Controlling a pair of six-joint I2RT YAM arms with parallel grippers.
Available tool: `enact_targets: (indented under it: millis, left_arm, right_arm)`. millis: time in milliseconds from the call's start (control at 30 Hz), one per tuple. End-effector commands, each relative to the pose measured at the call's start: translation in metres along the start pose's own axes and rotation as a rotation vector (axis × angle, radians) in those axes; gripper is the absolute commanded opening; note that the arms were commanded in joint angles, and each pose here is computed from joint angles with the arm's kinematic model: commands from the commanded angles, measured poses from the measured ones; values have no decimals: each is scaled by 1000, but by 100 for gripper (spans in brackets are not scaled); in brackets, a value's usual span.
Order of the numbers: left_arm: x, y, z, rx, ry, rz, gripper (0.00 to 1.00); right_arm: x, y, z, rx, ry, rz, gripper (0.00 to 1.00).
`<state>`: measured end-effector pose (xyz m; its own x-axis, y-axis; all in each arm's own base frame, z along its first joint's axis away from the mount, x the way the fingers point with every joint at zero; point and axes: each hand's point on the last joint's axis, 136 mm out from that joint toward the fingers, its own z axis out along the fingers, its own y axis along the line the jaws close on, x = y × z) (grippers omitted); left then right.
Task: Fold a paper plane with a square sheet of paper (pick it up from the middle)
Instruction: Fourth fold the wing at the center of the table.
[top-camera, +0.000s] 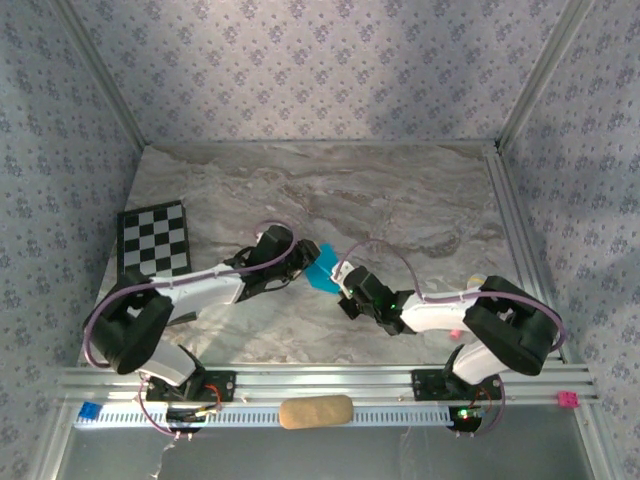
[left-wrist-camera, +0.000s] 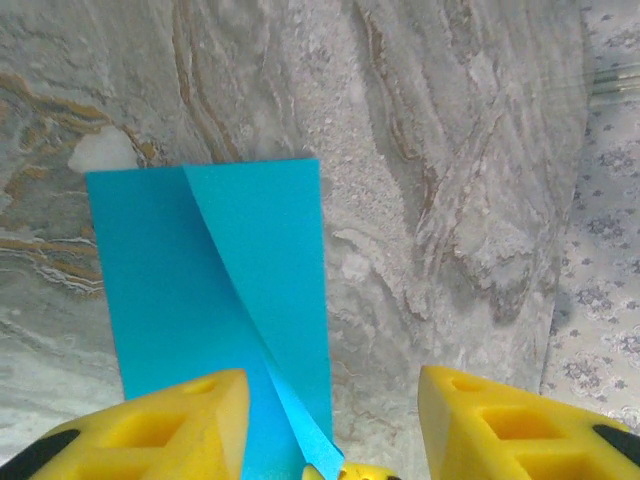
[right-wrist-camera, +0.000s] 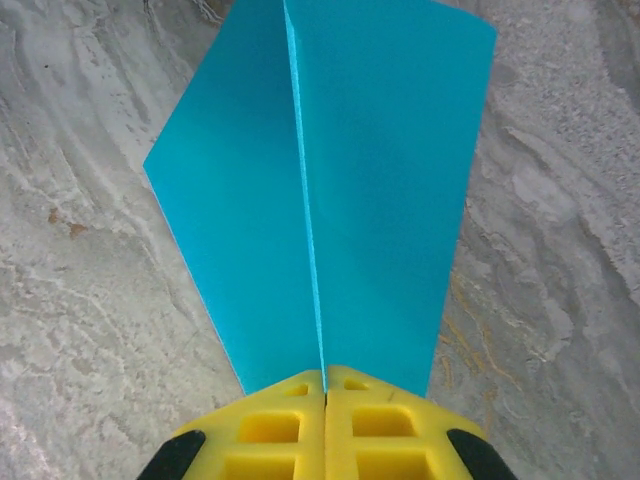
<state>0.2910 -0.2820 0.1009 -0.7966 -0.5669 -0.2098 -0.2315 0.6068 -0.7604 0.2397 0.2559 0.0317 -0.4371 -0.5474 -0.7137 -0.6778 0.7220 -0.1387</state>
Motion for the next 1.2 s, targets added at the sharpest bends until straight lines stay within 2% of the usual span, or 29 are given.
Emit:
enact_targets:
  millis: [0, 200, 600, 1167]
  left_arm:
    - [-12, 10, -13, -58, -60, 5, 50]
    - [-19, 16, -23, -69, -100, 2, 52]
    - [-17, 19, -20, -67, -82, 8, 51]
    - [-10, 22, -7, -58, -27, 24, 41]
  right_arm:
    - [-12, 6, 3, -61, -25, 62, 2]
    - [-12, 8, 6, -139, -11, 162, 0]
    - [-22, 22, 8, -444, 50, 436, 0]
    - [-26, 27, 13, -634, 132, 657, 0]
